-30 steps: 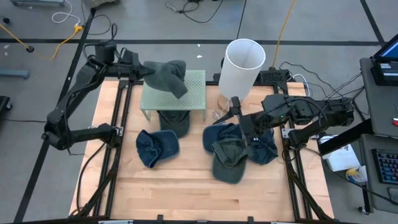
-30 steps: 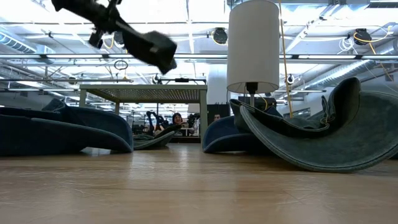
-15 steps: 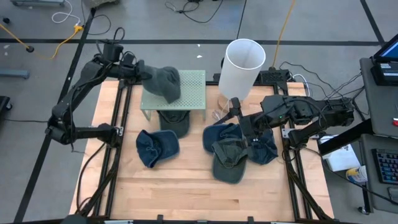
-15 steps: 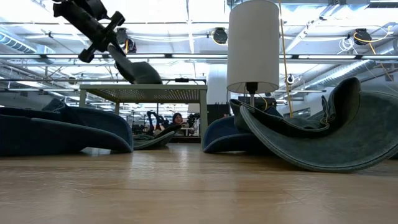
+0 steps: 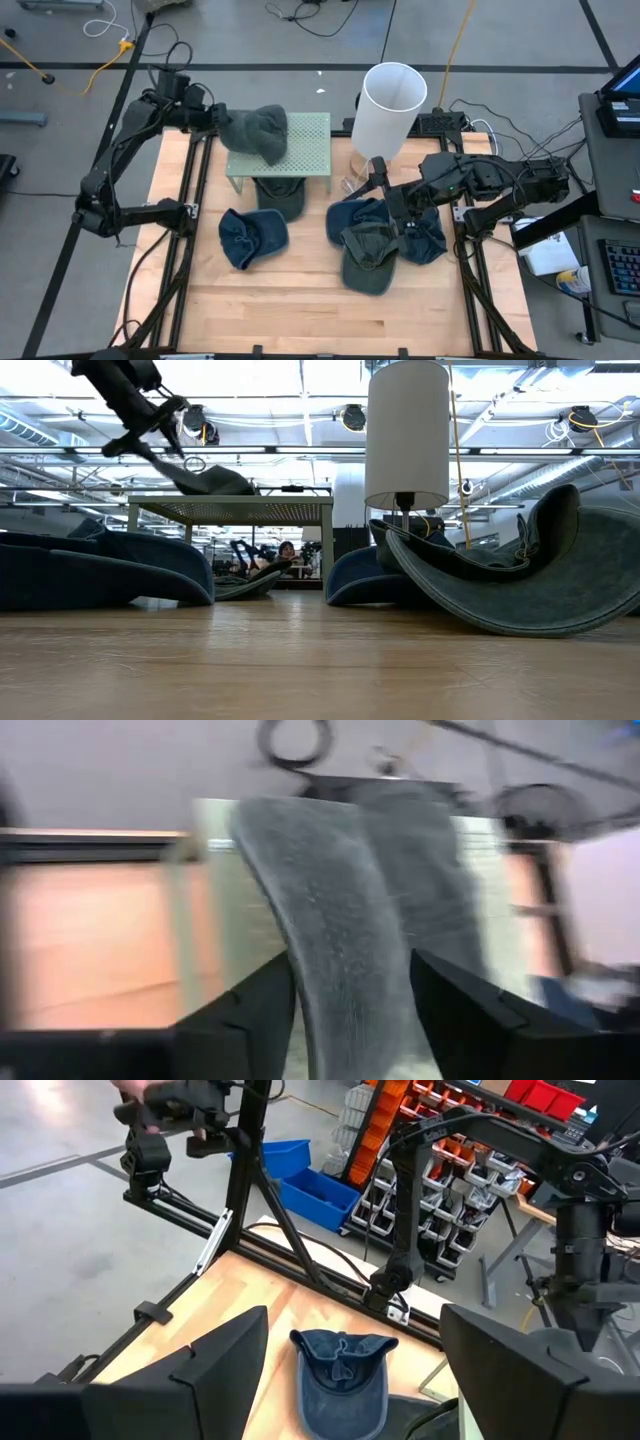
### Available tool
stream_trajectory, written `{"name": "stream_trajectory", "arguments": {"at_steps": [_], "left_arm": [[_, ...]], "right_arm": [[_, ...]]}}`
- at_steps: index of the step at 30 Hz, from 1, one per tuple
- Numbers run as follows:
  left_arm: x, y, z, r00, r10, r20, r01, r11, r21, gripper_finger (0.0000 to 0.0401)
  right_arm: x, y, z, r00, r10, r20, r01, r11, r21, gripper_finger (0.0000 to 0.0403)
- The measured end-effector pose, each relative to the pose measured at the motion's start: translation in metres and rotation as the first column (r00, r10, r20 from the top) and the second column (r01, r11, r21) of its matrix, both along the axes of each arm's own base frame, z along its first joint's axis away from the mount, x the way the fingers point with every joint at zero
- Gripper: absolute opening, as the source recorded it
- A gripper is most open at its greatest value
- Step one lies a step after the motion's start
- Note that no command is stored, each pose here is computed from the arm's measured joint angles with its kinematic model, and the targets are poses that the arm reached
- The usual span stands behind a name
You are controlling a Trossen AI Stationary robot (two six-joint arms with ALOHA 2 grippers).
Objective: Pick & Place hat
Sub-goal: Put the right gray cap on the shelf
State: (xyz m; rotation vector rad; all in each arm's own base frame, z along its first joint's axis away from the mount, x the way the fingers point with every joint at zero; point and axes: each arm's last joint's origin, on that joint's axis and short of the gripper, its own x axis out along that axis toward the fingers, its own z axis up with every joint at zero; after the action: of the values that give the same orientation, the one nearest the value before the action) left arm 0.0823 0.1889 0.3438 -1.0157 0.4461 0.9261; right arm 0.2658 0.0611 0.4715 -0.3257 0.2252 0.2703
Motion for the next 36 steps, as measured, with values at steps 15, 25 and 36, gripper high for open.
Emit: {"name": "stream_trajectory", "arguments": {"at_steps": [15, 25, 36], "left_arm": [[0.002, -0.001, -0.002, 0.995, 0.049, -0.088, -0.048, 0.999, 0.018, 0.0214], [0.035, -0.004, 0.01, 0.999, -0.01, -0.043, 0.018, 0.98, 0.197, 0.0199], [0.076, -0.016, 0.008, 0.988, 0.039, -0.152, 0.013, 0.945, 0.326, 0.0213]], "right_arm": [[0.001, 0.0, 0.002, 1.0, 0.0, 0.024, 0.0, 1.0, 0.006, 0.0287], [0.001, 0.0, 0.002, 1.0, -0.004, 0.023, 0.003, 1.0, 0.005, 0.0288], [0.001, 0.0, 0.002, 1.0, -0.004, 0.027, 0.004, 1.0, 0.006, 0.0288]]}}
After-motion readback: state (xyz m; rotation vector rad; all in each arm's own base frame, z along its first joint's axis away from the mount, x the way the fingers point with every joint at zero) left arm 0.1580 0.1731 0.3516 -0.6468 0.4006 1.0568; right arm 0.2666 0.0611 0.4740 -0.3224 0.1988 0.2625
